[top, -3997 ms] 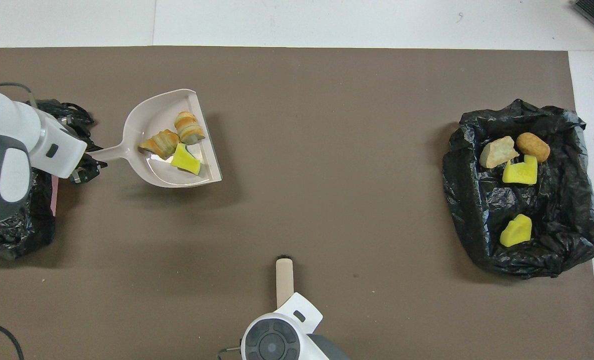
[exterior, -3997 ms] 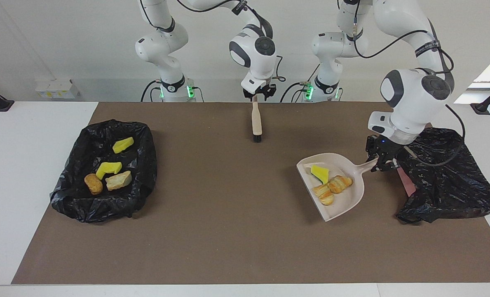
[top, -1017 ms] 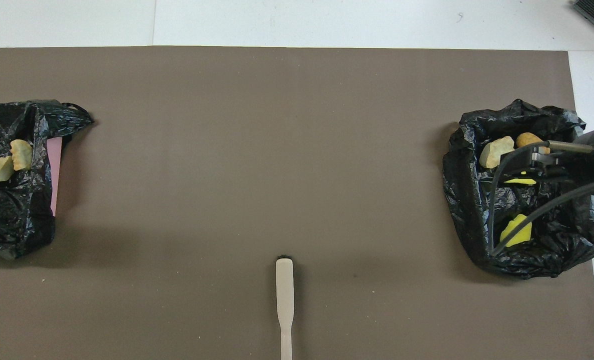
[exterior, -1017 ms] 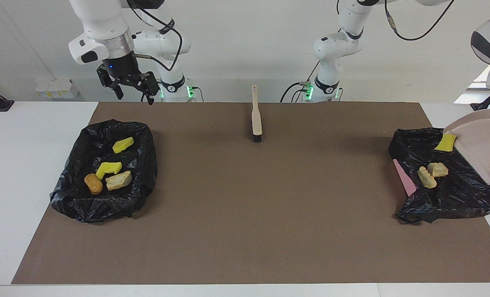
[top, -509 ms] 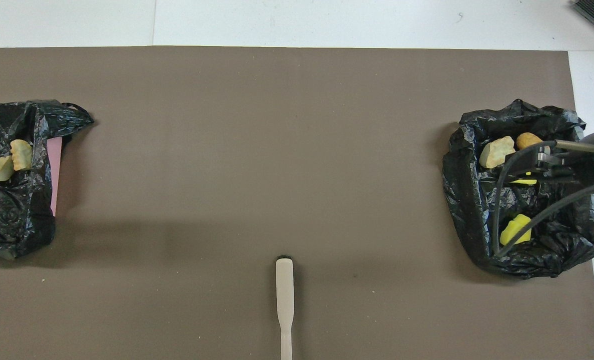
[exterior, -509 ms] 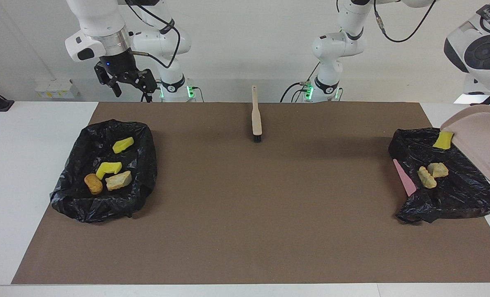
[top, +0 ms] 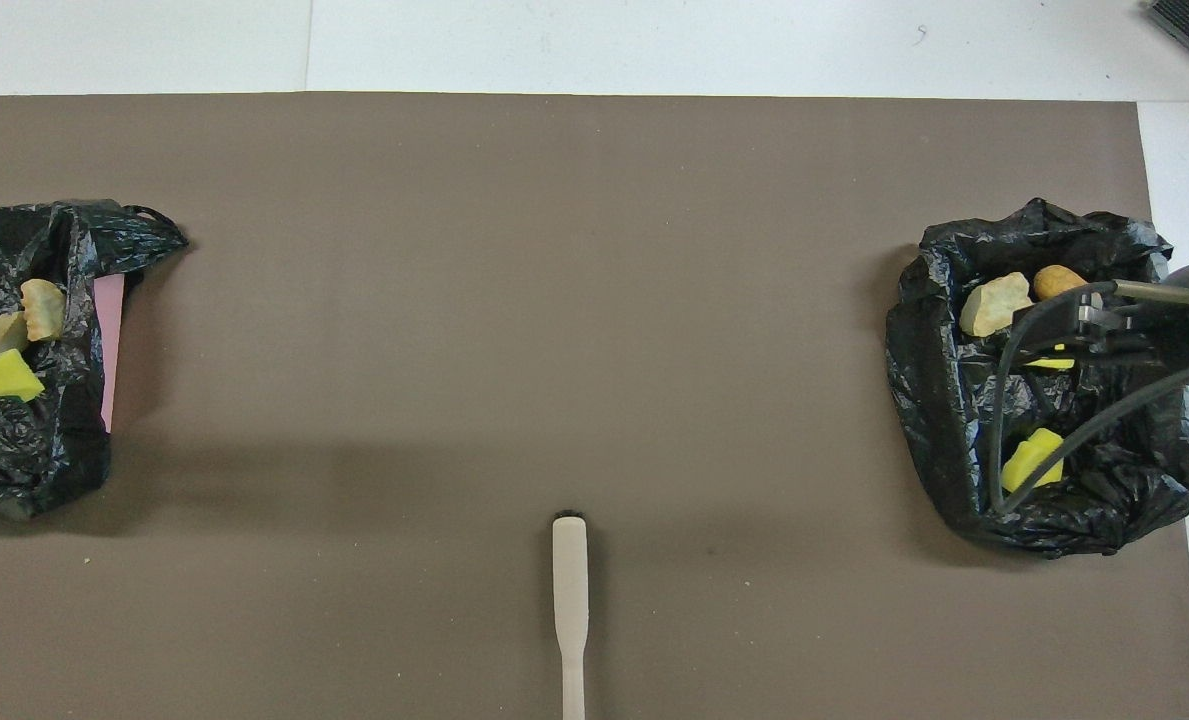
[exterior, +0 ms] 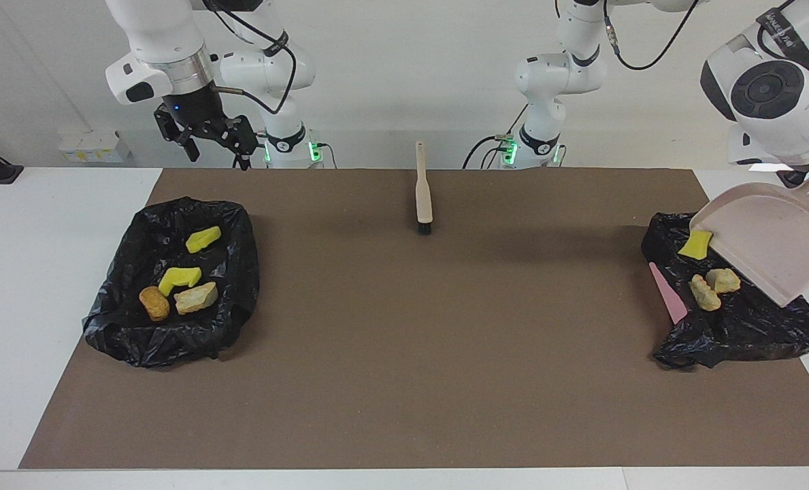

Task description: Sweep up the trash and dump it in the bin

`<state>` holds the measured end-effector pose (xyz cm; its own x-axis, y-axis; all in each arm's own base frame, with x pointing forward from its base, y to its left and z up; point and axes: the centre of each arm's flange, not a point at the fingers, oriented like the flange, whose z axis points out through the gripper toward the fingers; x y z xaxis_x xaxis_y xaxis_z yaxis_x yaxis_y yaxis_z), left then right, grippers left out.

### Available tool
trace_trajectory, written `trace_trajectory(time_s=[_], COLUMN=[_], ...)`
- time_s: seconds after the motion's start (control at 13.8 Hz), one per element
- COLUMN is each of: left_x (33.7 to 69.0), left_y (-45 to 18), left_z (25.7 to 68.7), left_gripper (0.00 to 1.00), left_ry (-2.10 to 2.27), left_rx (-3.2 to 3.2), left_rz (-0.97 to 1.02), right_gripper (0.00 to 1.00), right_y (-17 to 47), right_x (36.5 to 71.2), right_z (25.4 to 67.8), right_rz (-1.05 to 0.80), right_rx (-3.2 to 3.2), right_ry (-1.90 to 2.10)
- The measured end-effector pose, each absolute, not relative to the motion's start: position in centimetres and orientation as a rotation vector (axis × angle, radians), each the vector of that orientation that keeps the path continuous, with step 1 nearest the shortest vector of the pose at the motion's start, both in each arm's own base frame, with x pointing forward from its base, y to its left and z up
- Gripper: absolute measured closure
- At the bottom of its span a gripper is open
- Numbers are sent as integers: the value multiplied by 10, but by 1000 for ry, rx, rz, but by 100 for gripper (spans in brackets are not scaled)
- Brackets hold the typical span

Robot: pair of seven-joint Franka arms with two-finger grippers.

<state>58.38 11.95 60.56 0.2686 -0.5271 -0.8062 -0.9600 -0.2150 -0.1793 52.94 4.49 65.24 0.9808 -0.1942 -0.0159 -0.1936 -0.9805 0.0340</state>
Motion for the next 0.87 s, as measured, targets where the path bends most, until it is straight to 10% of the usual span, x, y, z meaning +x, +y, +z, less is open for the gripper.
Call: trace_trajectory(time_s=[0.87], left_x=[578], left_y=[111], left_z=[572], left_gripper=[70], left_ry=[1505], left_rx=[-1583], left_rz=[785], right_gripper=[0], right_y=[44], right_x=[529], right_z=[652], right_rz=[-31], right_rx=[3099], right_ry=[-278])
